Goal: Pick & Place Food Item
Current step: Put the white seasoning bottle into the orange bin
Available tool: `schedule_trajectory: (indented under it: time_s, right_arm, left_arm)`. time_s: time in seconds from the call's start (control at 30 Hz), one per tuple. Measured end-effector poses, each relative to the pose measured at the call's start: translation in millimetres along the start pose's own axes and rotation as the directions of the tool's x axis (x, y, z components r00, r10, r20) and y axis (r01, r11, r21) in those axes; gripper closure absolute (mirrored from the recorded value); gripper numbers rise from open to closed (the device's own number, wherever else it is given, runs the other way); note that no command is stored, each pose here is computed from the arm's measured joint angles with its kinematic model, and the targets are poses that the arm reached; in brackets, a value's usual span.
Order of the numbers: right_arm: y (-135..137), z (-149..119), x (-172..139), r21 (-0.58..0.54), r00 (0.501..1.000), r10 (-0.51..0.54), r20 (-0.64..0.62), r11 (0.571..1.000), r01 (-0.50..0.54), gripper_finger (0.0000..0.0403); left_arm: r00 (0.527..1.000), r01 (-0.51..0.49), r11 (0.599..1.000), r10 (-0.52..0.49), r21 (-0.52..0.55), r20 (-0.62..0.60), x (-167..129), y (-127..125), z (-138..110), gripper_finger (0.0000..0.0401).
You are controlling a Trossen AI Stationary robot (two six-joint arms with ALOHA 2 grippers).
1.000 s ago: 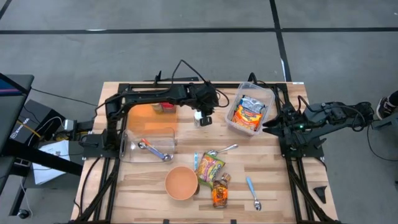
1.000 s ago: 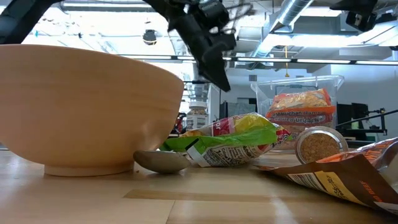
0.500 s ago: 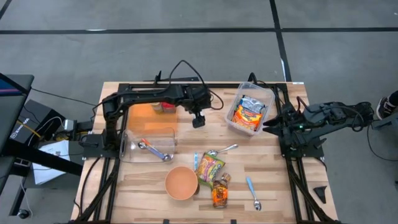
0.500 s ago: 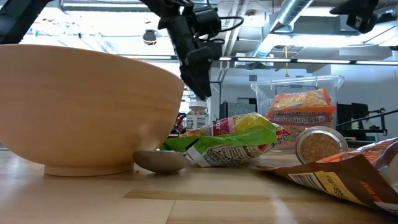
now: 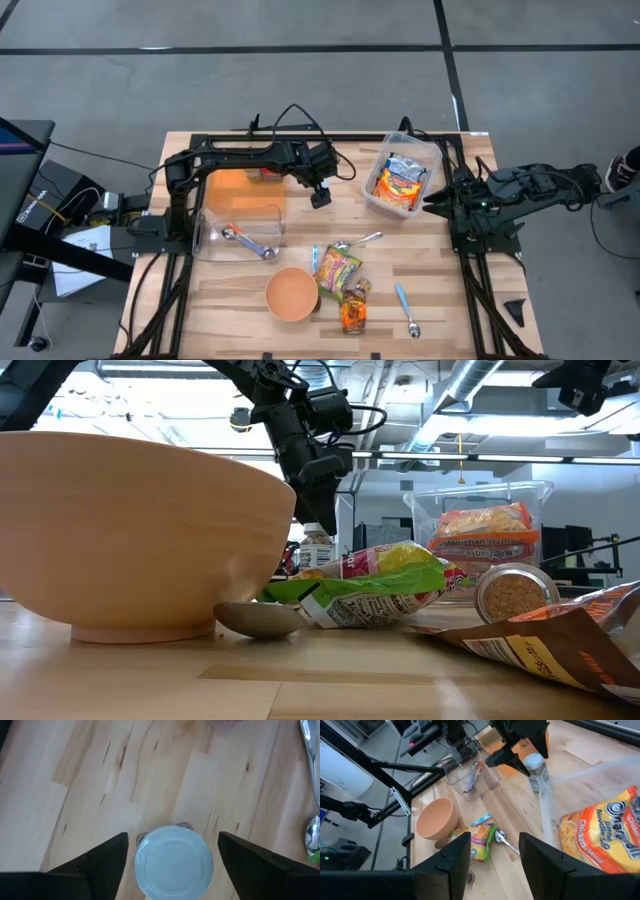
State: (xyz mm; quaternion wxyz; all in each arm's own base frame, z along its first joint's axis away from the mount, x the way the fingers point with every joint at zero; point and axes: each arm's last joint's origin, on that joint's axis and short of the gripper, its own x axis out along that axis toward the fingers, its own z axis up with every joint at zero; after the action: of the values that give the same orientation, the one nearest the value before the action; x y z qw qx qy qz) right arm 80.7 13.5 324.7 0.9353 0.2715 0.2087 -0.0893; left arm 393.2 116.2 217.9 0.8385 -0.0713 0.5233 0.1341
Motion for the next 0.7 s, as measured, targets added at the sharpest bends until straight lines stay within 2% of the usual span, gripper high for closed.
schedule_trajectory:
  time_s: [0.13, 0.3, 0.53, 0.7]
  right_arm:
    - [-0.9, -1.0, 0.0, 0.003, 1.0, -0.009, -0.011, 1.0, 0.009, 0.0239]
    - [-0.9, -1.0, -0.1, 0.003, 1.0, -0.009, -0.01, 1.0, 0.009, 0.024]
    - [-0.9, -1.0, -0.1, 0.003, 1.0, -0.008, -0.01, 1.0, 0.008, 0.024]
    - [-0.7, -0.7, -0.1, 0.004, 1.0, -0.006, -0.007, 1.0, 0.006, 0.0239]
  left_arm:
    - [1.0, -0.013, 1.0, 0.013, -0.012, -0.002, 0.0, 1.4, -0.2, 0.0138]
    - [1.0, -0.018, 0.999, 0.018, -0.034, -0.016, 0.0, 1.7, -1.6, 0.0203]
    - [1.0, -0.031, 0.997, 0.031, -0.073, 0.001, -7.0, 1.9, -0.8, 0.0204]
    - [0.996, -0.024, 0.997, 0.03, -0.078, 0.083, -41.4, 2.7, 2.9, 0.0204]
